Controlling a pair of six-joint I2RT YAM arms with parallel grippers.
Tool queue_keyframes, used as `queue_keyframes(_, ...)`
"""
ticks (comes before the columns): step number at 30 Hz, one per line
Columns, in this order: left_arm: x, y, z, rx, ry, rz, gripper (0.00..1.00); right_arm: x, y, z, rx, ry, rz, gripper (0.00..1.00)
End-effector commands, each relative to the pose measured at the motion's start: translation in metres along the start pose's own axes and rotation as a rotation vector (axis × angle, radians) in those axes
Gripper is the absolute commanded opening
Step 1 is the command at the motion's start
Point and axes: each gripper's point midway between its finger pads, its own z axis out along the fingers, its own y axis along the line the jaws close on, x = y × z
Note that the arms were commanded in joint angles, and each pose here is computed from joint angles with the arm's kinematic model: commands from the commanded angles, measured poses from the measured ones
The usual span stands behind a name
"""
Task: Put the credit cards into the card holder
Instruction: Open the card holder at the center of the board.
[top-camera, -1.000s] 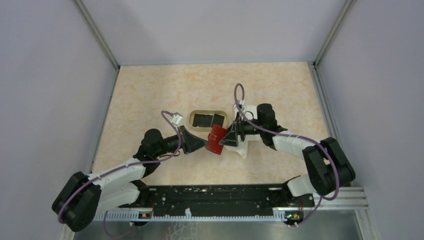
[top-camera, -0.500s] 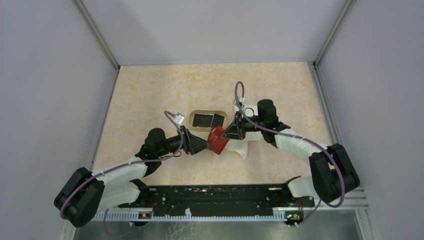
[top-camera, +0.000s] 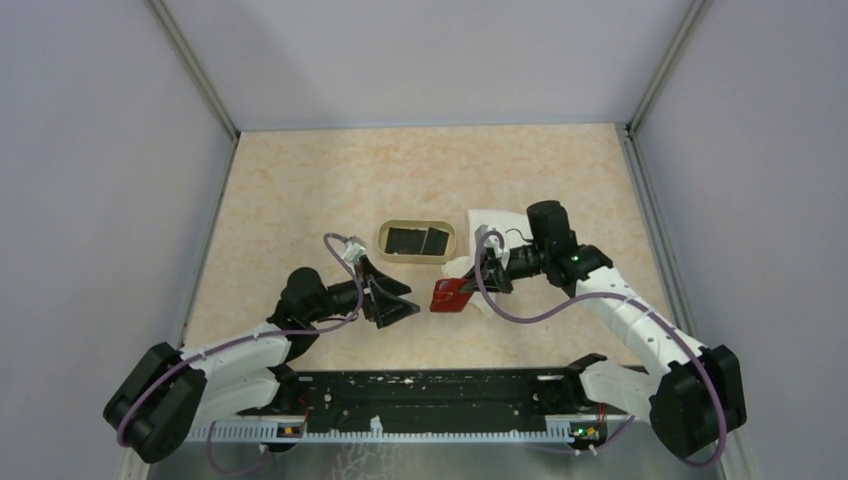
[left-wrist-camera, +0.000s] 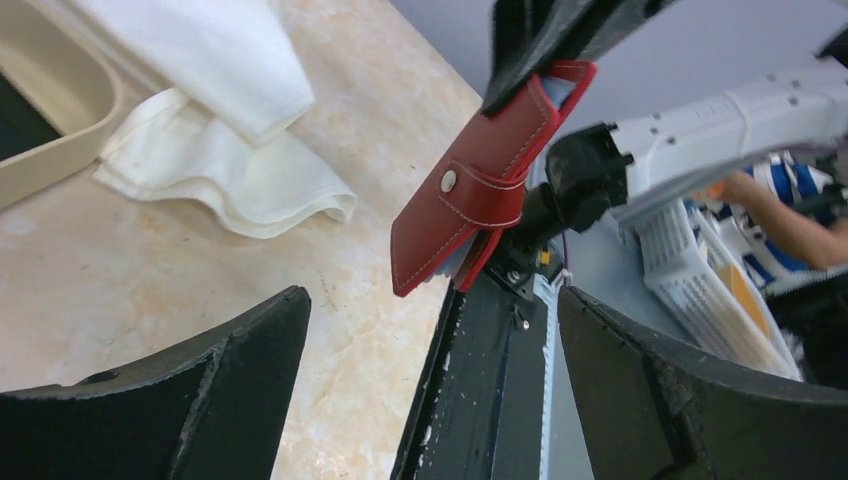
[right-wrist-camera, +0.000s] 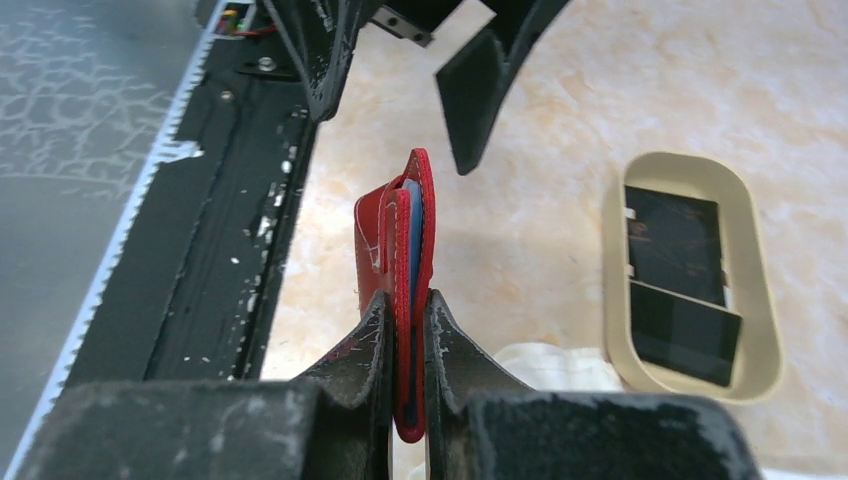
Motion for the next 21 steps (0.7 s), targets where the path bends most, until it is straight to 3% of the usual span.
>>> queue_keyframes(1, 0.007, -0.036, -0.009, 0.239, 0.024, 0.226, 0.99, -0.025, 0.026, -0.001, -0.166, -0.122, -0.112, 0.00)
queue_keyframes(6, 0.011, -0.042, -0.006, 0.281, 0.050, 0.254, 0.99, -0.021, 0.027, 0.004, -0.196, -0.128, -0.040, 0.00)
queue_keyframes(16, -0.010, -0.033, 0.033, 0.103, 0.112, 0.194, 0.99, 0.001, 0.016, 0.017, -0.158, -0.039, 0.050, 0.01)
queue_keyframes(21, -0.004, -0.022, 0.049, 0.000, 0.186, 0.165, 0.88, 0.005, 0.016, 0.020, -0.159, -0.025, 0.062, 0.04)
